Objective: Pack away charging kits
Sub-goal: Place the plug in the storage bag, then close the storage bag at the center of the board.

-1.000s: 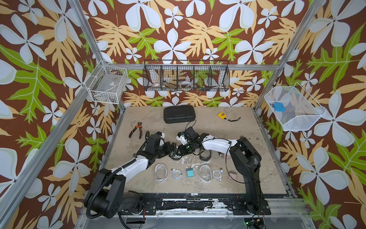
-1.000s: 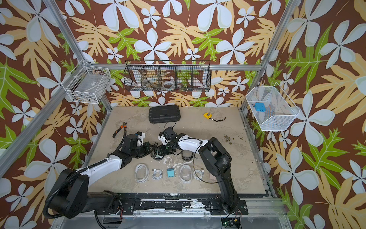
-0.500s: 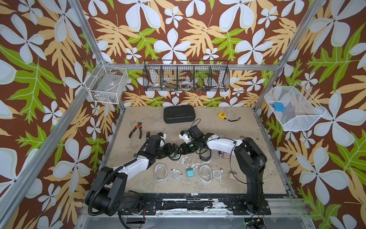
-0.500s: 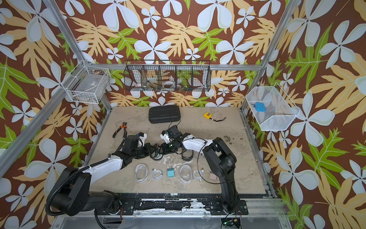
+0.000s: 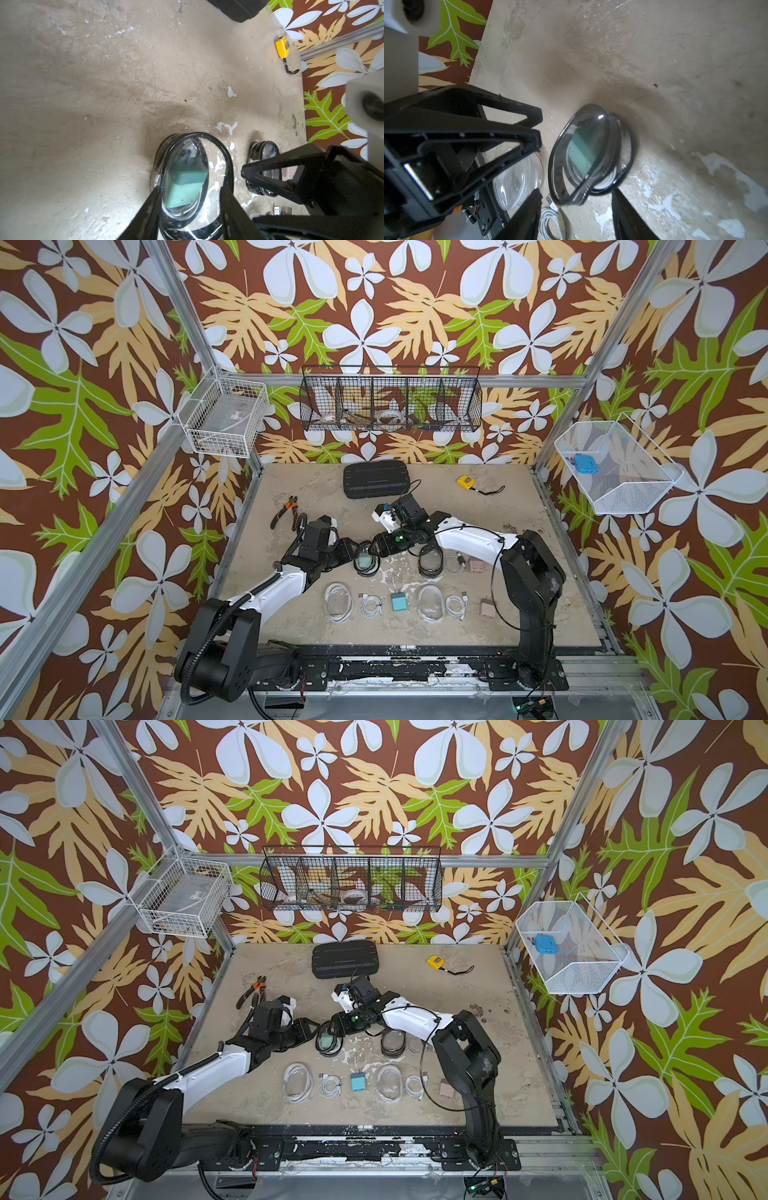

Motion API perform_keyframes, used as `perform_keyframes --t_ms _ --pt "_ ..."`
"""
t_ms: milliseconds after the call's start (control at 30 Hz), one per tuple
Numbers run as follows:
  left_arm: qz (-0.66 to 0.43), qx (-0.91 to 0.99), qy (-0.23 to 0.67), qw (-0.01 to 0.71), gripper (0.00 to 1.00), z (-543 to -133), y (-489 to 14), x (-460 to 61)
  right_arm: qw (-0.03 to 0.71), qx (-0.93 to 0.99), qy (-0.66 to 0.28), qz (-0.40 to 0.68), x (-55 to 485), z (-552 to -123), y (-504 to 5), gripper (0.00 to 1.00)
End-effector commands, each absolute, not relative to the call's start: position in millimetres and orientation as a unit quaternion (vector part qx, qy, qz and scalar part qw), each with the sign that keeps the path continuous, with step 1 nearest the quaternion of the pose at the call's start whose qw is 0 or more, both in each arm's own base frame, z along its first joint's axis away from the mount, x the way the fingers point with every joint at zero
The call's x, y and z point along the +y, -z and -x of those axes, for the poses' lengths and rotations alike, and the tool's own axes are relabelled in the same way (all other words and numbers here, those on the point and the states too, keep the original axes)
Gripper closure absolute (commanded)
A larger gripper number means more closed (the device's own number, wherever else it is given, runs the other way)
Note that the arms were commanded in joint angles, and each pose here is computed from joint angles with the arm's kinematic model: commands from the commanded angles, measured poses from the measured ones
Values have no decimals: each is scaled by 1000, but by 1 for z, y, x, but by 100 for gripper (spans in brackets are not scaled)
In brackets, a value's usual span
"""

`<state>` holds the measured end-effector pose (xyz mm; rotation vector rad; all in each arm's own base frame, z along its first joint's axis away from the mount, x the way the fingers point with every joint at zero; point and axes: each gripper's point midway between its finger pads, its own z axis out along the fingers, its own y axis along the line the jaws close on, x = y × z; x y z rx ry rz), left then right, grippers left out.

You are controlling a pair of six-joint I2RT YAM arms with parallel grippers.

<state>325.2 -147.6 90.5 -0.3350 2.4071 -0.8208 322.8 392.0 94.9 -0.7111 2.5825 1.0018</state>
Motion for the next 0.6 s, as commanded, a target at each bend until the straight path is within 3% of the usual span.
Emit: perform_keyframes --t_ms 0,367,567 --pt "108 905 303 278 49 -325 -86 -148 125 901 -338 241 391 -324 -81 49" --pt "110 908 316 252 46 -318 -68 -154 102 910 -327 232 386 -323 -51 84" --pt "115 901 337 246 37 -311 -64 -158 89 914 -317 238 380 -315 -40 89"
